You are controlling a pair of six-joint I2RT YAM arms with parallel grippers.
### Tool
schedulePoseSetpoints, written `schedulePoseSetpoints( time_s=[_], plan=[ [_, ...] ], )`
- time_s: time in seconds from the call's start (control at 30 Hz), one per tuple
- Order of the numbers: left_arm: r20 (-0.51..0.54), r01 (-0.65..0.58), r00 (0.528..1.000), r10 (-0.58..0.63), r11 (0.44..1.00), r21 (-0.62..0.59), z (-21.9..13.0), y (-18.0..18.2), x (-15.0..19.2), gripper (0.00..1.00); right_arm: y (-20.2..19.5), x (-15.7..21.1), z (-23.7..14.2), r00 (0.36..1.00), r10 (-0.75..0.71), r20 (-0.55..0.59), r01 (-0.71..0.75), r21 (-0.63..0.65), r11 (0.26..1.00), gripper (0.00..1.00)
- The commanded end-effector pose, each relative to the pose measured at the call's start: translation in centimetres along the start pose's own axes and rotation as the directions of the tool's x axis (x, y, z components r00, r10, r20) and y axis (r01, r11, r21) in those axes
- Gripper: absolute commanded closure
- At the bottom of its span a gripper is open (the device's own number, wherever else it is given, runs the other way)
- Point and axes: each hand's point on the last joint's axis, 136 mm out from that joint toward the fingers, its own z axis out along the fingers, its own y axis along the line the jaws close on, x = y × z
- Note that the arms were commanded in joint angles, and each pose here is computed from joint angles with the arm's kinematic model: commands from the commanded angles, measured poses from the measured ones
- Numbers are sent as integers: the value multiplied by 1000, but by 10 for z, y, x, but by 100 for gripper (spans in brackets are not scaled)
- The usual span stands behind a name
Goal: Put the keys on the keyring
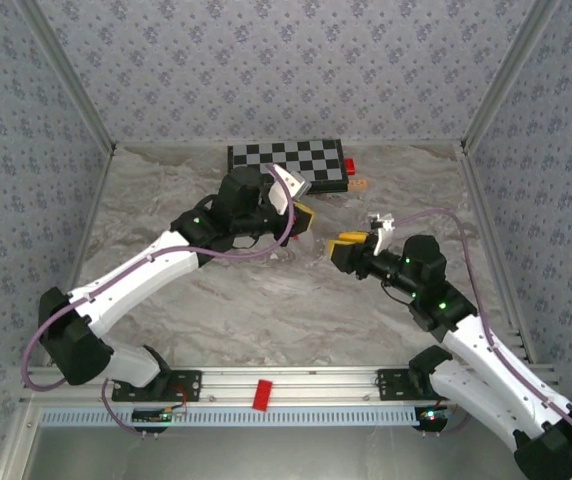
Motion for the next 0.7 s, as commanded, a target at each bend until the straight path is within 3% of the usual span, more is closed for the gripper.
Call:
schedulePoseSetpoints(
  time_s=[0.0,0.33,0.67],
  plan=[
    [64,39,997,-41,999,33,-6,-8,-22,100,17,-13,3,995,-97,40,98,-25,995,49],
    [48,51,997,-52,998,33,-6,-9,-21,100,4,-14,19,970,-243,20,238,142,961,48],
    [41,50,998,-53,997,59,-10,-15,-20,100,8,-14,34,958,-285,-20,285,110,952,51]
  ],
)
